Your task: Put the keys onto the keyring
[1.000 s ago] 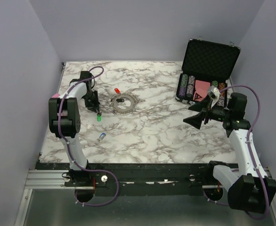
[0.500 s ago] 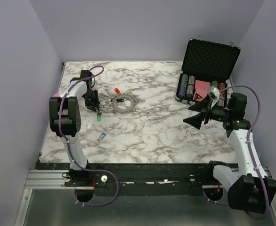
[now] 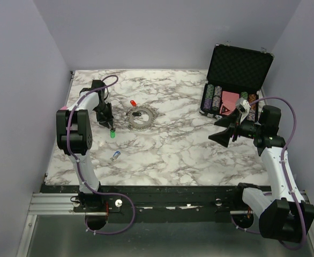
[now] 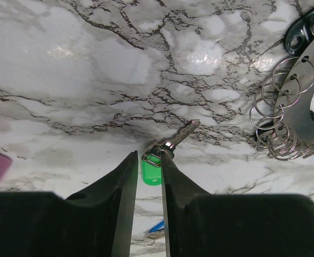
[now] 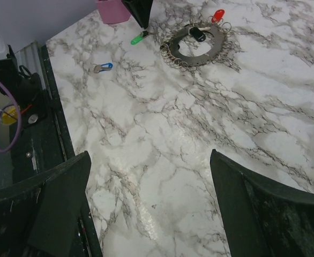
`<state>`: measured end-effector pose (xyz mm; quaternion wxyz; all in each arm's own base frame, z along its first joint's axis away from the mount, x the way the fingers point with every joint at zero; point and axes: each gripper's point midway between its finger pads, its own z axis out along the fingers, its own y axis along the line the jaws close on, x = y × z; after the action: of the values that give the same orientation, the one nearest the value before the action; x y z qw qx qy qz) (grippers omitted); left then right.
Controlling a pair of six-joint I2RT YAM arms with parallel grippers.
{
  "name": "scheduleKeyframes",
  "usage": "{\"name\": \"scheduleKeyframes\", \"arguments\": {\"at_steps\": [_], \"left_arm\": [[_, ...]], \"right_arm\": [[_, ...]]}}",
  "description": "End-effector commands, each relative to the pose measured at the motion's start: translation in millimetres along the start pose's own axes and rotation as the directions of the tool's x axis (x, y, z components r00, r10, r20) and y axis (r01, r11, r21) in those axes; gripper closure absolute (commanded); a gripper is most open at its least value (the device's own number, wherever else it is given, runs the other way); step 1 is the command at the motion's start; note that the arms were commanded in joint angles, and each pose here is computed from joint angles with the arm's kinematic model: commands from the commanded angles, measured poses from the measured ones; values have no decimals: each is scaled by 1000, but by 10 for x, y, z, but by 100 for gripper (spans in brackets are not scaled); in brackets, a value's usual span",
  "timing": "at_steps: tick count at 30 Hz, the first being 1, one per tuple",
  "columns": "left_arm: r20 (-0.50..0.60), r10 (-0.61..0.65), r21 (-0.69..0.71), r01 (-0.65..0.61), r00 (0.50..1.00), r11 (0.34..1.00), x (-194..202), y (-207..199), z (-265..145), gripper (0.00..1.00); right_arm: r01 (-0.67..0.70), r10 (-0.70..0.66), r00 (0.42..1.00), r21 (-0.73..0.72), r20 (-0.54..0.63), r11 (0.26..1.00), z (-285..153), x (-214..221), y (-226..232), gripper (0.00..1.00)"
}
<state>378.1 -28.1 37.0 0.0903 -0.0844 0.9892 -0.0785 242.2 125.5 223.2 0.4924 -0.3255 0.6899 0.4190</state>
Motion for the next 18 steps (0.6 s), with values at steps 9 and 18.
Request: {"name": "scheduleKeyframes", "arguments": {"at_steps": [9, 18], "left_arm": [[-11, 17, -47, -18, 1000, 999, -10, 55, -10, 70], [-22, 54, -32, -55, 998, 998, 18, -65, 17, 74]], "right_arm": [[51, -52, 999, 23, 7, 998, -34, -116, -2, 0], [51, -52, 999, 26, 6, 998, -34, -115, -7, 0]]}}
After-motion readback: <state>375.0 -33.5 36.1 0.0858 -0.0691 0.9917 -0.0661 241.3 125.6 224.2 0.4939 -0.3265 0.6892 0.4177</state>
